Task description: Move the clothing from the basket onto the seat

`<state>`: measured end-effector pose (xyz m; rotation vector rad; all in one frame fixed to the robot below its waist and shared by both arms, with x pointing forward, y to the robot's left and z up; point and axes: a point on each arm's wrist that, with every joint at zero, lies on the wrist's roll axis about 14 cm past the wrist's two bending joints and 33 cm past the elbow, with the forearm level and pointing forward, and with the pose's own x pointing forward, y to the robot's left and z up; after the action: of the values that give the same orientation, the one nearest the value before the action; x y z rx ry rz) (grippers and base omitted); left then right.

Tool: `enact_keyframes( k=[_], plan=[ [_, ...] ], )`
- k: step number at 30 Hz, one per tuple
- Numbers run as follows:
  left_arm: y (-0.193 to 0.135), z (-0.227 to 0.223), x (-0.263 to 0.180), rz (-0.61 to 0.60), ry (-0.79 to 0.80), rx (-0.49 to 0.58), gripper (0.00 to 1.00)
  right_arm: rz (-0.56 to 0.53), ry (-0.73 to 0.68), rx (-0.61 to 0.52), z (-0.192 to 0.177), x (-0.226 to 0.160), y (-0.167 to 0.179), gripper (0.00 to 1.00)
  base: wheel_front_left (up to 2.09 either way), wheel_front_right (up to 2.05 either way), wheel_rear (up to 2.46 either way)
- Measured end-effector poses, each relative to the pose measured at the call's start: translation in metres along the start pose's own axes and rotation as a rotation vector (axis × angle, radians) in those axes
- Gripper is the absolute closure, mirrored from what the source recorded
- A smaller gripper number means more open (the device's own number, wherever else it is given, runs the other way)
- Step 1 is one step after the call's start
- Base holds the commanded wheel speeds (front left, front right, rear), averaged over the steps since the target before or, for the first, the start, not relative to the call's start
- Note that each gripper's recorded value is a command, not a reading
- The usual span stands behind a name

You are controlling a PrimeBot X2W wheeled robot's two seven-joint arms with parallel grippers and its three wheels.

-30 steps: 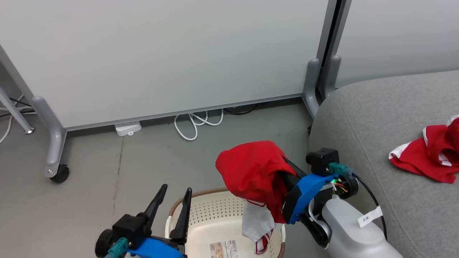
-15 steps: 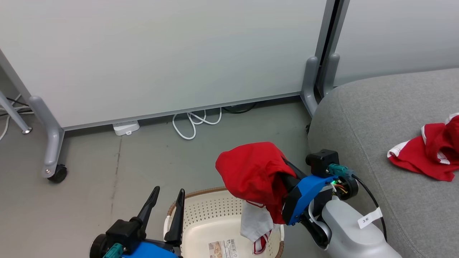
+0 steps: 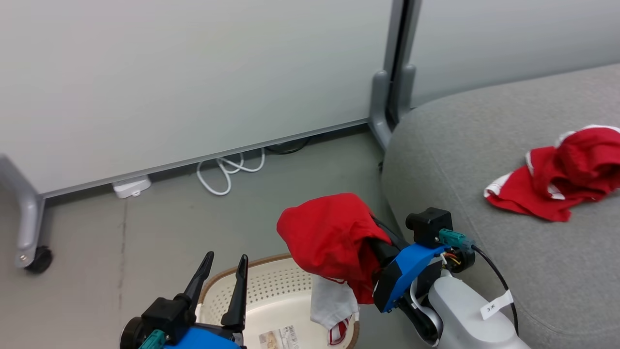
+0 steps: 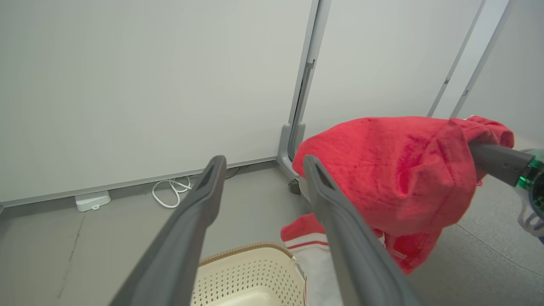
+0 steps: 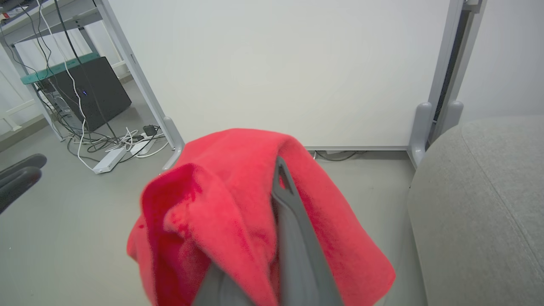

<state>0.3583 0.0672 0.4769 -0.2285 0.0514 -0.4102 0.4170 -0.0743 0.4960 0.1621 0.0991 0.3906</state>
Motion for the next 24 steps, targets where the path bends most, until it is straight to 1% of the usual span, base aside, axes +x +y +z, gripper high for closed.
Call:
enact_keyframes(
  k=[5,15,24],
  plan=[
    [-0.019,-0.004,0.013,-0.067,0.012,-0.003,0.0,-0.062,-0.03,0.014,0.005,-0.017,-0.018,1.0,0.0,0.0,0.0],
    [-0.067,-0.015,0.038,-0.234,0.05,-0.01,0.0,-0.217,-0.071,0.028,0.011,-0.056,-0.063,1.0,0.0,0.0,0.0],
    [-0.106,-0.026,0.055,-0.365,0.083,-0.018,0.0,-0.341,-0.085,0.04,0.008,-0.093,-0.092,1.0,0.0,0.0,0.0]
  ],
)
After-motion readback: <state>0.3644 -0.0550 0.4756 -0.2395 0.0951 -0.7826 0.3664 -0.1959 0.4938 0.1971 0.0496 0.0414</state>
